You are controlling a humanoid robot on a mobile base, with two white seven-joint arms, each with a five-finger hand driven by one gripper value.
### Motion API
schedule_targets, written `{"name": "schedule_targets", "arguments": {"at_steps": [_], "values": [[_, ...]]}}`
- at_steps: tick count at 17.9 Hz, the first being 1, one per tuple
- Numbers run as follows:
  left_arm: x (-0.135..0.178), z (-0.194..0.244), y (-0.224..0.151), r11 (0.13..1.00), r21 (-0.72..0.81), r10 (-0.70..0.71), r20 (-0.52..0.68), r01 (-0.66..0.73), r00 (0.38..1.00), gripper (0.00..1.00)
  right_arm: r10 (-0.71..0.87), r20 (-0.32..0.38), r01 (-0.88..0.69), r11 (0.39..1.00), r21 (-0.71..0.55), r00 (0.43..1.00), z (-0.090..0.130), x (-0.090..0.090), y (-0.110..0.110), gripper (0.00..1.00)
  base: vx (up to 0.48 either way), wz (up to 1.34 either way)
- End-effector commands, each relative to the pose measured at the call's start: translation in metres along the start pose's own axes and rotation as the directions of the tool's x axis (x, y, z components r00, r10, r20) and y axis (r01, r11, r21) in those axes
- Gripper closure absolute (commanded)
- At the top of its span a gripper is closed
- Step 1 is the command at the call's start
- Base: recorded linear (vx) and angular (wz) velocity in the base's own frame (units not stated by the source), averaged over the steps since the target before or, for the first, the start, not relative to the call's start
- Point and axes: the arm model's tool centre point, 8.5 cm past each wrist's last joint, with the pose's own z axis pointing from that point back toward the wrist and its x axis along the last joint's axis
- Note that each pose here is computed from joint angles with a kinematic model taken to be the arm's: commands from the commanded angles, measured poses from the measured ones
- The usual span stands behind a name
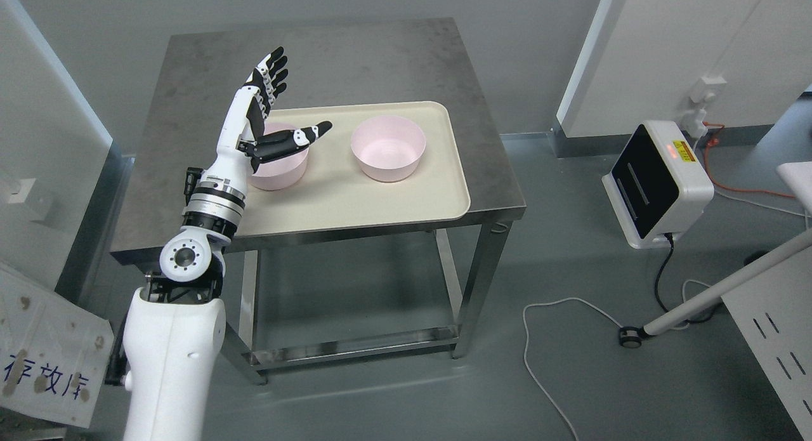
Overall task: Stack pink IKEA bowls on left shelf middle
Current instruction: 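Lower the left hand onto the rim of the nearer pink bowl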
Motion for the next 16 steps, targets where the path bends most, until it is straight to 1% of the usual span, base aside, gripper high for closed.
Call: {"name": "schedule_targets", "arguments": {"at_steps": [1, 2, 4, 6, 8, 10, 12, 13, 15, 16], "values": [[-0.024, -0.001, 0.062, 0.994, 0.026, -0.107, -0.104, 0.111, 0.989, 0.0, 0.003, -0.001, -0.003, 1.0, -0.017, 1.0, 0.0, 0.0, -0.011, 0.0, 0.0, 0.0], [-0.023, 0.0, 0.07, 0.991, 0.025, -0.13, -0.109, 0.133, 0.985, 0.0, 0.003, -0.001, -0.003, 1.0, -0.018, 1.0, 0.0, 0.0, -0.011, 0.0, 0.0, 0.0], [-0.022, 0.003, 0.089, 0.973, -0.001, -0.231, -0.135, 0.232, 0.964, 0.0, 0.001, -0.001, -0.001, 1.0, -0.018, 1.0, 0.0, 0.0, -0.012, 0.0, 0.0, 0.0], [-0.024, 0.0, 0.101, 0.932, -0.093, -0.36, -0.175, 0.349, 0.916, 0.0, 0.001, -0.001, -0.001, 1.0, -0.018, 1.0, 0.0, 0.0, -0.012, 0.0, 0.0, 0.0], [-0.023, -0.01, 0.099, 0.887, -0.201, -0.452, -0.187, 0.416, 0.872, 0.02, 0.003, -0.001, -0.003, 1.0, -0.018, 1.0, 0.0, 0.0, -0.011, 0.0, 0.0, 0.0], [-0.024, -0.023, 0.095, 0.819, -0.296, -0.557, -0.202, 0.493, 0.805, 0.03, 0.003, -0.001, -0.003, 1.0, -0.018, 1.0, 0.0, 0.0, -0.011, 0.0, 0.0, 0.0], [-0.026, -0.033, 0.093, 0.768, -0.338, -0.626, -0.219, 0.543, 0.749, 0.04, 0.003, -0.001, -0.003, 1.0, -0.017, 1.0, 0.0, 0.0, -0.011, 0.0, 0.0, 0.0], [-0.023, -0.039, 0.093, 0.754, -0.347, -0.644, -0.222, 0.558, 0.732, 0.07, 0.003, -0.001, -0.003, 1.0, -0.017, 1.0, 0.0, 0.0, -0.011, 0.0, 0.0, 0.0], [-0.037, -0.038, 0.085, 0.737, -0.418, -0.656, -0.255, 0.531, 0.71, 0.11, 0.003, -0.001, -0.003, 1.0, -0.018, 1.0, 0.0, 0.0, -0.011, 0.0, 0.0, 0.0], [-0.04, -0.039, 0.084, 0.732, -0.436, -0.66, -0.262, 0.524, 0.704, 0.12, 0.003, -0.001, -0.003, 1.0, -0.018, 1.0, 0.0, 0.0, -0.011, 0.0, 0.0, 0.0]]}}
